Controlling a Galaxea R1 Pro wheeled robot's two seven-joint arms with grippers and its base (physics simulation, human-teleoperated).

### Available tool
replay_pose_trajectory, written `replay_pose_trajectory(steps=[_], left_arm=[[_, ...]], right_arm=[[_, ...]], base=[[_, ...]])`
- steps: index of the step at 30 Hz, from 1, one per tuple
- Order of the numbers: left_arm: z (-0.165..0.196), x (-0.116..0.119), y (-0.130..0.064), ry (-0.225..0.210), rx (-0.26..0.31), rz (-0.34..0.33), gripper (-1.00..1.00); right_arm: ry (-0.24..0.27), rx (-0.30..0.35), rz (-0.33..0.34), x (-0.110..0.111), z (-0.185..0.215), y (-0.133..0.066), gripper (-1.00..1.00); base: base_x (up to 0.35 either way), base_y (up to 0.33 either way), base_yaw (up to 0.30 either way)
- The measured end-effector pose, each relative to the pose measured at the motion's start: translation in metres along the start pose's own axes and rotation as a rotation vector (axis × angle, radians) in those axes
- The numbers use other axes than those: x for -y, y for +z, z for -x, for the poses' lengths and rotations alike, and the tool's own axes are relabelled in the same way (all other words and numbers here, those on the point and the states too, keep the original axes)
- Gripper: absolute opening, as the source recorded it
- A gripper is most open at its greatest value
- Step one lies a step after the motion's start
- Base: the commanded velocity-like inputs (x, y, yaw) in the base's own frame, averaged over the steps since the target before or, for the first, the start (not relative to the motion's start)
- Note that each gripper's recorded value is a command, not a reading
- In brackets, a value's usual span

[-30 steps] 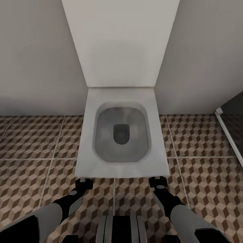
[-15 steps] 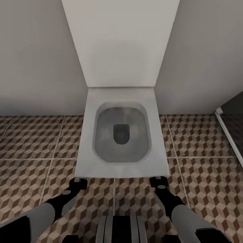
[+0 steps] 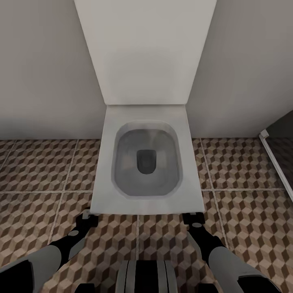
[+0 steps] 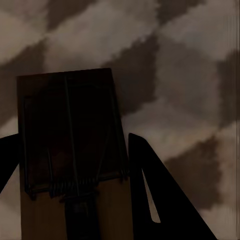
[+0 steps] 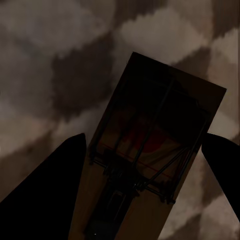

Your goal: Take the four mousetraps from the cabinet in the bathroom and place them on the bathroom floor. Make sure all four end up on the same floor surface, and ensure that at least two of them are either under or directly next to the same bathroom sink.

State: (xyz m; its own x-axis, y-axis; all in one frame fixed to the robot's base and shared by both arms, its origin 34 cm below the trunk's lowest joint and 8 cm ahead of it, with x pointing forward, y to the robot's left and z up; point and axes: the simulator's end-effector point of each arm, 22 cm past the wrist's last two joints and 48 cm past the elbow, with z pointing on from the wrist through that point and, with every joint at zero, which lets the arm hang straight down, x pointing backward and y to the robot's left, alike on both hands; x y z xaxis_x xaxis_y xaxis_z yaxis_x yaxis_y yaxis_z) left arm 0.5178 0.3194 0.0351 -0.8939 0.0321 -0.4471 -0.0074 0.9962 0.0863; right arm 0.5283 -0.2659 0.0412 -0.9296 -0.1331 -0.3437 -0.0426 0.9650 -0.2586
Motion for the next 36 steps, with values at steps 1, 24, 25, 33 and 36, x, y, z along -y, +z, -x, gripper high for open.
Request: replay_pose_trajectory(steps=[1,24,25,33,36], left_arm=[[0.0003,0.0003,0.0,0.0,0.001,-0.001,-1.0],[0.0005,0.0055,0.0,-0.002,0.001,-0.015,-1.0],[0.0004,0.0056,0.0,-0.002,0.001,-0.015,-1.0],[-0.0004,0.0046,-0.0001,-0.003,-0.002,-0.011,-1.0],[0.0,0.0052,-0.0002,-0.002,-0.001,-0.014,-1.0]], right_arm=[[0.0,0.001,0.0,-0.0001,0.0003,0.0,-1.0],[-0.003,0.013,-0.003,-0.0011,0.0064,-0.0005,-1.0],[-0.003,0.013,-0.003,-0.001,0.0065,-0.0005,-1.0],[-0.004,0.012,0.0,-0.0008,0.006,-0.0003,-1.0],[-0.004,0.013,0.001,-0.0007,0.0063,-0.0004,-1.0]], base=[[0.0,0.0,0.0],[0.0,0.0,0.0],[0.0,0.0,0.0],[0.04,0.0,0.0],[0.23,0.0,0.0]])
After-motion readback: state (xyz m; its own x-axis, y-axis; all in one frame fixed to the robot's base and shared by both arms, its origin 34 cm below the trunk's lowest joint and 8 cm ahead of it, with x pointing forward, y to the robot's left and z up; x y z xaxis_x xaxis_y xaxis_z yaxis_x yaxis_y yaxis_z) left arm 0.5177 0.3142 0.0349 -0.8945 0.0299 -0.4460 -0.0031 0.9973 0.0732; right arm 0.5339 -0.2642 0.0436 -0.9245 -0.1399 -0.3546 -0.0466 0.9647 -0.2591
